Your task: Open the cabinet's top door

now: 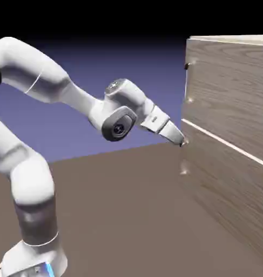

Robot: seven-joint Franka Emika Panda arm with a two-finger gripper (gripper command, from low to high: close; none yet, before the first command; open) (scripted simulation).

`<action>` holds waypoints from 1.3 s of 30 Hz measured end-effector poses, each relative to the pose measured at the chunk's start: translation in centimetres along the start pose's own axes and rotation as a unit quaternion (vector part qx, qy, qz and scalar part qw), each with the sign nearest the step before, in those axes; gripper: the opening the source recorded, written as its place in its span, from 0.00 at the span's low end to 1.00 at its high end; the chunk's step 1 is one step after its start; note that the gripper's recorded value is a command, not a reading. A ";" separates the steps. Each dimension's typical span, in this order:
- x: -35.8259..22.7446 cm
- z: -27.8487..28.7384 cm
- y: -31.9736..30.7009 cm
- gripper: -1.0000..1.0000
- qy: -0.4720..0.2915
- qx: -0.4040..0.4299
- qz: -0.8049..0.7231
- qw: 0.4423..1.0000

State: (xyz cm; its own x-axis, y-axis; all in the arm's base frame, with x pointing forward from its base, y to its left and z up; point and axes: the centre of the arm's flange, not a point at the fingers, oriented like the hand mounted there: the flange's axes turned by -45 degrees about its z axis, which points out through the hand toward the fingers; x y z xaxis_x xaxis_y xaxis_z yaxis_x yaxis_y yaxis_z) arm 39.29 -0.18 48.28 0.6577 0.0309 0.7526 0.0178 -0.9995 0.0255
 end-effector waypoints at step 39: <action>13.6 -11.7 -7.8 0.50 0.320 -0.043 0.031 0.946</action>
State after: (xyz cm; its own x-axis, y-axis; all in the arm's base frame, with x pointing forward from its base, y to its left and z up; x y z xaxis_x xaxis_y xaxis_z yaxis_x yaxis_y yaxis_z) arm 39.24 8.04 66.04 0.0638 -0.0039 0.9980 -0.0850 -0.9964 0.0015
